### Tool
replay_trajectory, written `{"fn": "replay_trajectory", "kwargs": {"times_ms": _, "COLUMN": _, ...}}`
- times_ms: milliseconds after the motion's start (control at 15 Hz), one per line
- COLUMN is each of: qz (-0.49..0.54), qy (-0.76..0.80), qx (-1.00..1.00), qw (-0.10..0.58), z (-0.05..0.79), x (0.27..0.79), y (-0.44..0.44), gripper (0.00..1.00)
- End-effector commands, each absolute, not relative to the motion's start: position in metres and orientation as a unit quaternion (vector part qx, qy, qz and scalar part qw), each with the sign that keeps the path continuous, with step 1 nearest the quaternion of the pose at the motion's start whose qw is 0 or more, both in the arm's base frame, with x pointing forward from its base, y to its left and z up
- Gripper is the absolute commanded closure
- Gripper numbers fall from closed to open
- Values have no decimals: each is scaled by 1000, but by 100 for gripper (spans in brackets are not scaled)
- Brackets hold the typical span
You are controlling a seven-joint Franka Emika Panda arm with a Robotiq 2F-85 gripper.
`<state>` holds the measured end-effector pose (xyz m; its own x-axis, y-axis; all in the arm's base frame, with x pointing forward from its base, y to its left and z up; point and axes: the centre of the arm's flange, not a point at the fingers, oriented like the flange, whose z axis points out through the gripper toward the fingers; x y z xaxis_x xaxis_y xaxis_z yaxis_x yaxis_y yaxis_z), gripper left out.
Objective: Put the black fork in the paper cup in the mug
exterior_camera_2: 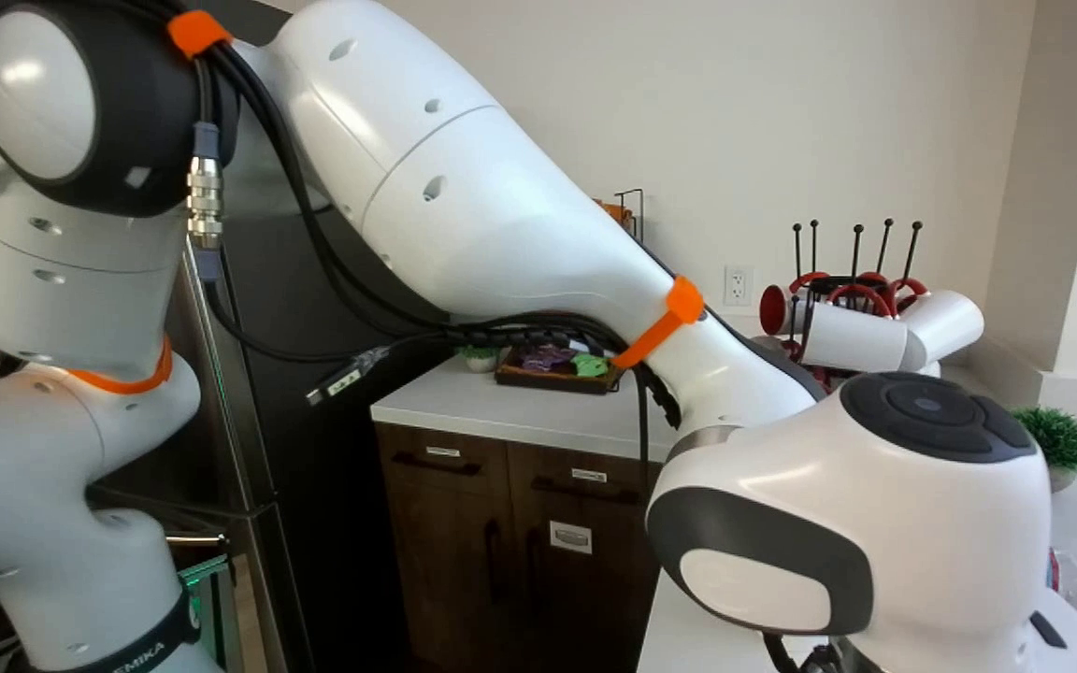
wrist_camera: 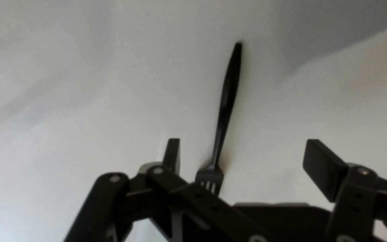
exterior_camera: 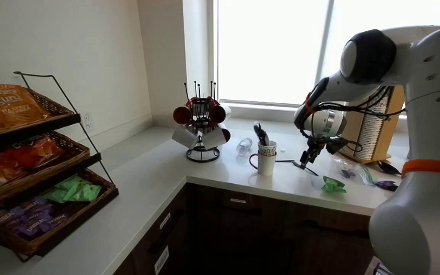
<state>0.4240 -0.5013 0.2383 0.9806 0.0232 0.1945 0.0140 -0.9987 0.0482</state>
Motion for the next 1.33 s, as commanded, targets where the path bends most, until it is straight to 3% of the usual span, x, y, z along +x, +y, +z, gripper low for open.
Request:
{"fn": "replay_trajectory", "kwargs": {"times_ms": 0, "qz": 99, "qy": 33, "qx": 994, "qw": 9, "z": 226, "x": 427, "y": -514, "gripper": 14}}
{"fn": "replay_trajectory", "kwargs": {"times_ms": 467, "qz": 101, "qy": 56, "qx": 993, "qw": 5, "z": 216, "x": 431, "y": -515, "gripper": 30}}
{"fn": "replay_trajectory", "kwargs": {"times_ms": 1000, "qz": 102, "qy": 71, "qx": 992, "qw": 9, "z": 220, "x": 433, "y": -510, "gripper": 98}}
{"fn": "replay_trajectory", "kwargs": {"times_ms": 1267, "qz": 123, "qy": 78, "qx": 989, "qw": 18, "z": 241, "x": 433, "y": -495, "gripper": 98}}
